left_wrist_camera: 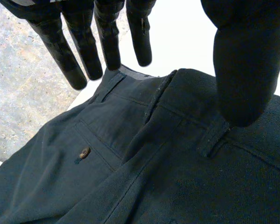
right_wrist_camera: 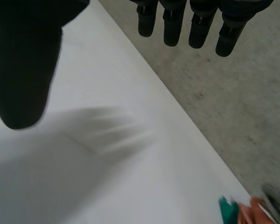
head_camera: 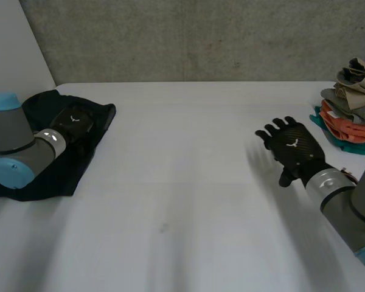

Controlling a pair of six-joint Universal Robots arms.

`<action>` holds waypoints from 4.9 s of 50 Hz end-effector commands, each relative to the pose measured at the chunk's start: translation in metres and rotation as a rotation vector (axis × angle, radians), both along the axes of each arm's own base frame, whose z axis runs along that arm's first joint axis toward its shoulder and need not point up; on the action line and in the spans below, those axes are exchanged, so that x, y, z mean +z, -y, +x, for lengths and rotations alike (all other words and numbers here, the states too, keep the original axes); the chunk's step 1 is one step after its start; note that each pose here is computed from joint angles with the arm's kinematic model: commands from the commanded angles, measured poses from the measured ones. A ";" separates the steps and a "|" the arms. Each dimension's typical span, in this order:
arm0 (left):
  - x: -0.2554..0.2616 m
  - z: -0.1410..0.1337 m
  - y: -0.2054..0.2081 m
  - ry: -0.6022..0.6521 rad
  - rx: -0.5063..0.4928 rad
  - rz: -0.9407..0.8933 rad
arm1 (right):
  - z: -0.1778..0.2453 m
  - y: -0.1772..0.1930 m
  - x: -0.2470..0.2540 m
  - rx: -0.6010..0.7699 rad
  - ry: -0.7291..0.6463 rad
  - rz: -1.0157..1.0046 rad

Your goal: Fold the laundry.

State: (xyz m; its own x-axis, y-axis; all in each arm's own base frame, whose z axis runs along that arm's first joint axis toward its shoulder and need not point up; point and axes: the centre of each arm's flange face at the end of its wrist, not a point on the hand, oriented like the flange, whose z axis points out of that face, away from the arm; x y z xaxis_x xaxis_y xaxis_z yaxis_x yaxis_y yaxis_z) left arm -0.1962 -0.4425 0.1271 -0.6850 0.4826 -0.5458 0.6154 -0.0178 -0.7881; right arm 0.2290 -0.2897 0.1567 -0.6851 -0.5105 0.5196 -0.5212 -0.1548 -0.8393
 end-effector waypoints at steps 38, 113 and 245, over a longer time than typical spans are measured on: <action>-0.007 -0.020 0.019 0.133 0.011 0.043 | 0.021 -0.005 -0.015 0.086 -0.036 0.006; 0.191 -0.136 -0.183 -0.126 -0.062 -0.070 | 0.031 -0.029 0.046 -0.098 0.235 0.350; 0.122 -0.152 -0.023 -0.522 -0.025 -0.230 | 0.127 0.146 0.055 -0.283 0.447 -0.545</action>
State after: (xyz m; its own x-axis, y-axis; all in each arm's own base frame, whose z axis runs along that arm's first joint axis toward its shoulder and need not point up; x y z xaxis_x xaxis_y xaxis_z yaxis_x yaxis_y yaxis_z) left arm -0.3407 -0.4205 0.2446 -0.8575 0.4573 -0.2358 0.1588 -0.2008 -0.9667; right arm 0.3517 -0.4215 0.2292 -0.9494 -0.0890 0.3013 -0.2382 -0.4211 -0.8752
